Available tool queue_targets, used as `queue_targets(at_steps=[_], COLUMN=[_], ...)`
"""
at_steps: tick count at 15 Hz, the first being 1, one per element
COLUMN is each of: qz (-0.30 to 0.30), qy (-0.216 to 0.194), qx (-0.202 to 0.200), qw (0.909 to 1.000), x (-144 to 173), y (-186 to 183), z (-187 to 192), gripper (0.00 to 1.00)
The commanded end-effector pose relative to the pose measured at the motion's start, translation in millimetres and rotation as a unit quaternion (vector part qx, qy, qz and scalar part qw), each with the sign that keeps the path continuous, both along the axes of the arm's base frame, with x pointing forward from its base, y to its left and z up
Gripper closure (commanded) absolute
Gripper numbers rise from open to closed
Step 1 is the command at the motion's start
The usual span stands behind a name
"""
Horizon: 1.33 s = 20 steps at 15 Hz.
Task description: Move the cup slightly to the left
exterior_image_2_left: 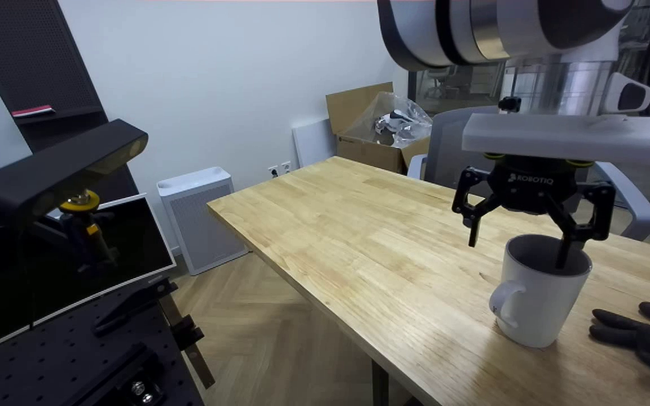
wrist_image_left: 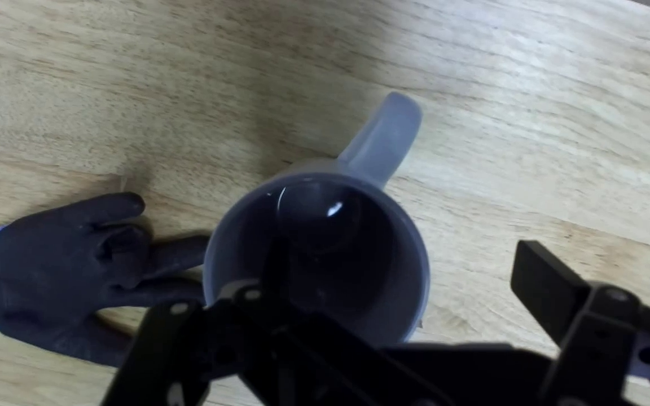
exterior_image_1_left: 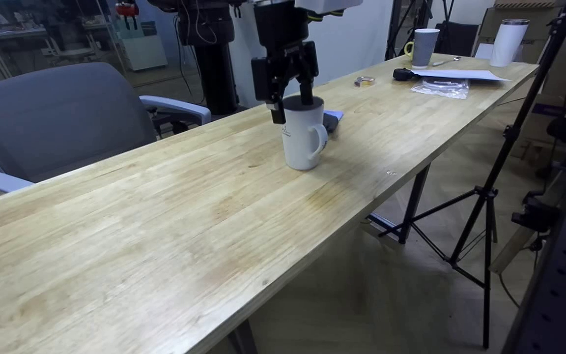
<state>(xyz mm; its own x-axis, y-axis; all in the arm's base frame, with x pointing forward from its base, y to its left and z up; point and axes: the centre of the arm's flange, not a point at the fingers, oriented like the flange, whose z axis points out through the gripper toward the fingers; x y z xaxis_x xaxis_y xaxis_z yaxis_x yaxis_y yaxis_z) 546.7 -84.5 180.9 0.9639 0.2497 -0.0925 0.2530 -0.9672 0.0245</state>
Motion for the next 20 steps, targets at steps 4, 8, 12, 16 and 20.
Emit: queue_targets(at_steps=[4, 8, 12, 16, 20], qz=[-0.006, -0.008, -0.014, -0.02, -0.028], qy=[0.002, 0.008, 0.011, 0.017, 0.018], qx=[-0.025, -0.033, -0.041, -0.045, -0.048], qw=[0.9997, 0.9994, 0.999, 0.9987, 0.9983], x=[9.9, 10.0, 11.7, 12.8, 13.6], y=[-2.5, -2.5, -3.8, -5.1, -8.1], z=[-15.6, -22.9, -28.8, -33.0, -35.9], gripper=[0.0, 0.0, 0.0, 0.0, 0.31])
